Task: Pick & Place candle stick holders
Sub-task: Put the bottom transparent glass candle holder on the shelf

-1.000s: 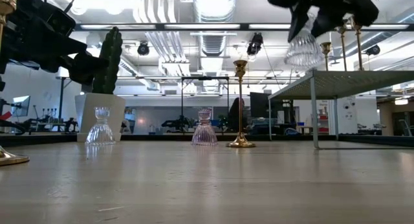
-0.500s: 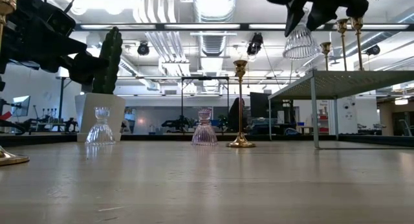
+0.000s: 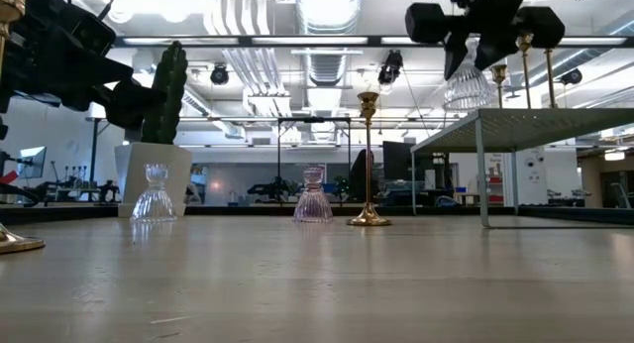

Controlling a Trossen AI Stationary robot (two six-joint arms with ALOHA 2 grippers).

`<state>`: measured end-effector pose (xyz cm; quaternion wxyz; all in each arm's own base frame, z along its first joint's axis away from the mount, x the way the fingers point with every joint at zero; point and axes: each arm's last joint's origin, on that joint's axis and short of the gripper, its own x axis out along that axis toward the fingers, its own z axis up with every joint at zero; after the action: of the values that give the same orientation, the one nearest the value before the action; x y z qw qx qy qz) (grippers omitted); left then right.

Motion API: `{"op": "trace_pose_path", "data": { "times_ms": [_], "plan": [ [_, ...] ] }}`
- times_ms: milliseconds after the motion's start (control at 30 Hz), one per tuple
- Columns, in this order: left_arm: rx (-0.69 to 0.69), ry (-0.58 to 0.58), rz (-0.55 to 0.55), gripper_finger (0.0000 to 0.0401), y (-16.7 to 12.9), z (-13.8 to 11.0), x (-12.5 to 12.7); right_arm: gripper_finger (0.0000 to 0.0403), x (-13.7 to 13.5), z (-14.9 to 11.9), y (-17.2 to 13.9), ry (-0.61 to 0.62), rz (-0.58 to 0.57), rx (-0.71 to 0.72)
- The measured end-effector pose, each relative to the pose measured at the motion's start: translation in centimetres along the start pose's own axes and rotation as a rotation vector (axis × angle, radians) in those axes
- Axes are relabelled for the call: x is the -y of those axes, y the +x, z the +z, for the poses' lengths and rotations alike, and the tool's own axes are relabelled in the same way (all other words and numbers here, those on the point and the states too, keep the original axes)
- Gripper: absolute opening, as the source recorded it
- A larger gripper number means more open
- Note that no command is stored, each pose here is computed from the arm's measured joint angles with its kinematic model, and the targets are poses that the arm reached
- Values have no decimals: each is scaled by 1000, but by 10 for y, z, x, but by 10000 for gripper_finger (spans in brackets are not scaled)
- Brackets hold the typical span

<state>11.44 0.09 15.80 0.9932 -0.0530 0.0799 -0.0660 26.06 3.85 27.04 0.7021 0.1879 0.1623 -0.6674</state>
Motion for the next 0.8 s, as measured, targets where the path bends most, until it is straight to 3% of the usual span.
{"op": "trace_pose_path", "data": {
  "times_ms": [367,800],
  "plan": [
    [0,0,0,294,0,0,0,119,13,-16,13,62,-45,39],
    [0,0,0,294,0,0,0,119,18,-5,17,84,-49,25]
  ]
}}
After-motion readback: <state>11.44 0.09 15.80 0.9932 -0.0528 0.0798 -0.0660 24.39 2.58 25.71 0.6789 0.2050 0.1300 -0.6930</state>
